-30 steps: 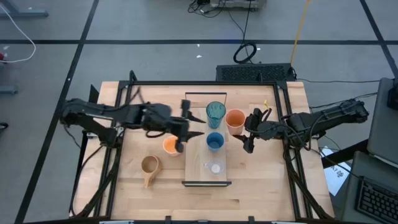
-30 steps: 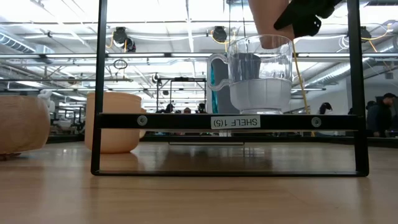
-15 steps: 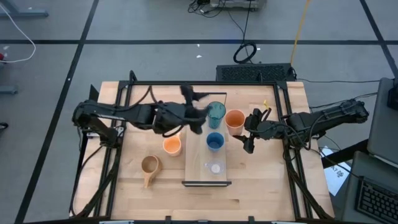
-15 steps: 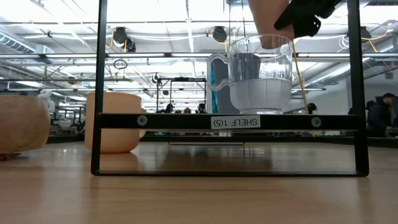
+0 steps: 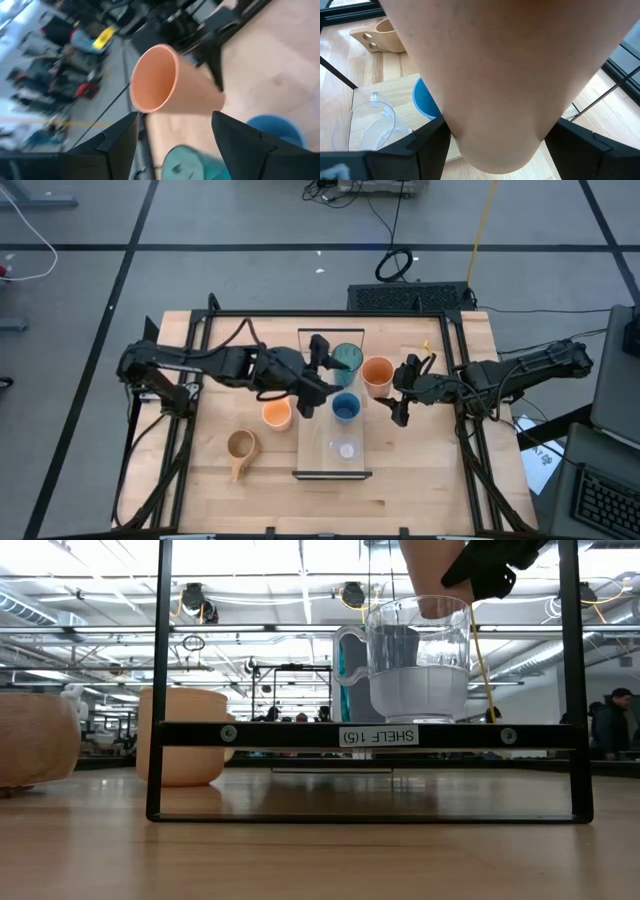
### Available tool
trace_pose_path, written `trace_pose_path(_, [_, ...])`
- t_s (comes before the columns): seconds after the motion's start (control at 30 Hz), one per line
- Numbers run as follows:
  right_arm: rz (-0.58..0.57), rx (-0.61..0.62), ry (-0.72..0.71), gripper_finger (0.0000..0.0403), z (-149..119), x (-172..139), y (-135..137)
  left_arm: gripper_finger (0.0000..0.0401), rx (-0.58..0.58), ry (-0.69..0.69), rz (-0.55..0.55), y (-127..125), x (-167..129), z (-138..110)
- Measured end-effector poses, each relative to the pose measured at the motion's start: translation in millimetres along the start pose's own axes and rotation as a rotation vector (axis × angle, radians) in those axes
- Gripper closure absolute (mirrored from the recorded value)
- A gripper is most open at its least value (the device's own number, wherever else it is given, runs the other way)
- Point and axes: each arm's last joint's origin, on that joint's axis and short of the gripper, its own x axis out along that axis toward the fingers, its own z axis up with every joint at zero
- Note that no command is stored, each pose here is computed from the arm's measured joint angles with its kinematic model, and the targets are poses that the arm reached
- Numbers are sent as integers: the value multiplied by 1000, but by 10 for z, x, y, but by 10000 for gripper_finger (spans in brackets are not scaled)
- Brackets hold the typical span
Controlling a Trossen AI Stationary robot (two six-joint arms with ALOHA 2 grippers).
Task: Stack small to large cups/mugs on shelf
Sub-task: Put the orange cup on the shelf
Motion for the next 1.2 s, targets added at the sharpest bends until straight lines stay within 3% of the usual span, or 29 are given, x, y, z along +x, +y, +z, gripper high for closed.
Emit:
trace_pose_path(0.47, [2,0,0,124,0,0,1,148,44,-225,-150,114,135,-86])
trace_pose_path(1.07, [86,-64,13,124,66,253,40,150,96,-138,-194,-22,444,-213])
trace_pose_path(1.2, [89,-70,-1,124,80,251,40,179,94,-125,-203,-20,444,-235])
